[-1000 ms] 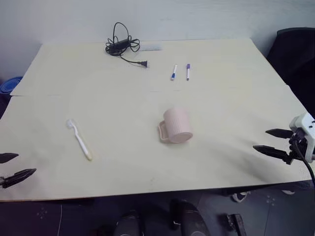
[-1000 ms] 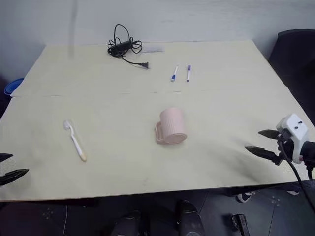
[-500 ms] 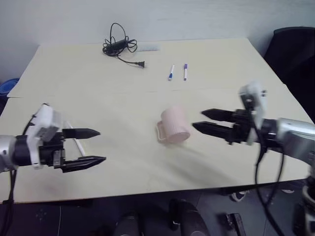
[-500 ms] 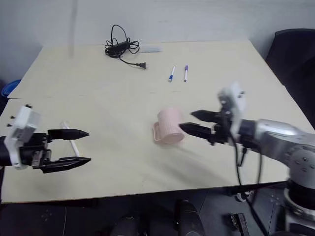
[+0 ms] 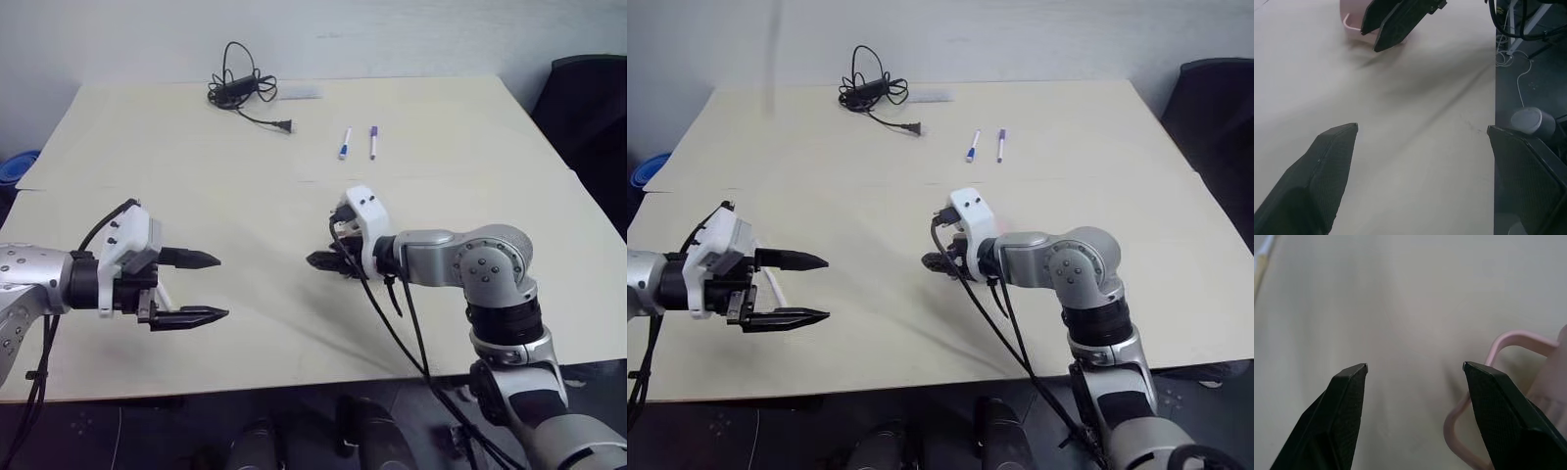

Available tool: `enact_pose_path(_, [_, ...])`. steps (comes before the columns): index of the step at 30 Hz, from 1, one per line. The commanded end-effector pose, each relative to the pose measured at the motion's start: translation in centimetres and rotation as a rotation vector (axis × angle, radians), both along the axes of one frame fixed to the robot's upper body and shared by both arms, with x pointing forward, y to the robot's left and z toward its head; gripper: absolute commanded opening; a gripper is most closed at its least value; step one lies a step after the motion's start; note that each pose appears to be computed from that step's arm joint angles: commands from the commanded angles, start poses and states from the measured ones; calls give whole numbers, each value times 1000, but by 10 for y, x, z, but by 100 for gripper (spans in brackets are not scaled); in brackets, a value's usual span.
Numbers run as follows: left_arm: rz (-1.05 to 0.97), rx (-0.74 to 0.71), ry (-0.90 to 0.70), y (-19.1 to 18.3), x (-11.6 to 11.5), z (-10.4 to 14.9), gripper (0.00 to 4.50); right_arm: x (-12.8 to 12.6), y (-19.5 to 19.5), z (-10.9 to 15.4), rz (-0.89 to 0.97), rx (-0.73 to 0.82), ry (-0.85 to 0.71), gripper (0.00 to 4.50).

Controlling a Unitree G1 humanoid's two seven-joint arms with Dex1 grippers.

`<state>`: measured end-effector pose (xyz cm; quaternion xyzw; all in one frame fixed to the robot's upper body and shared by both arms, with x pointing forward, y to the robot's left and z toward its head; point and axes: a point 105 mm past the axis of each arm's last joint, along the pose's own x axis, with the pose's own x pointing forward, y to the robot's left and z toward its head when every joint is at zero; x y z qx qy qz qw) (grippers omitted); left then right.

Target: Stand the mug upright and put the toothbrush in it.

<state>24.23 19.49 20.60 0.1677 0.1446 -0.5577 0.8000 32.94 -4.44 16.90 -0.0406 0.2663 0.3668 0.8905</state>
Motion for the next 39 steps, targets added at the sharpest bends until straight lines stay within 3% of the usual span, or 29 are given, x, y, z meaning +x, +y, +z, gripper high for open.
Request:
enact_pose_path(1, [-12, 3, -37, -3, 1, 2, 450, 2, -15, 0, -26, -81, -68, 325])
enact_pose_path(18, [-31, -9, -69, -9, 8, -2, 450, -7, -50, 17, -46, -212, -198, 325])
enact_pose_path(23, [-50, -12, -79, -13, 11, 0, 450, -11, -48, -3, -47, -244, -177, 325])
enact_pose_path(27, [-63, -12, -85, -16, 13, 1, 450, -1, -54, -22, -91, -276, -149, 325])
enact_pose_path(38, [-68, -16, -94, -19, 14, 3, 450, 11, -62, -35, -107, -285, -125, 325])
enact_pose_path(39, [-69, -18, -94, -19, 14, 3, 450, 12, -62, -36, -102, -286, -127, 307])
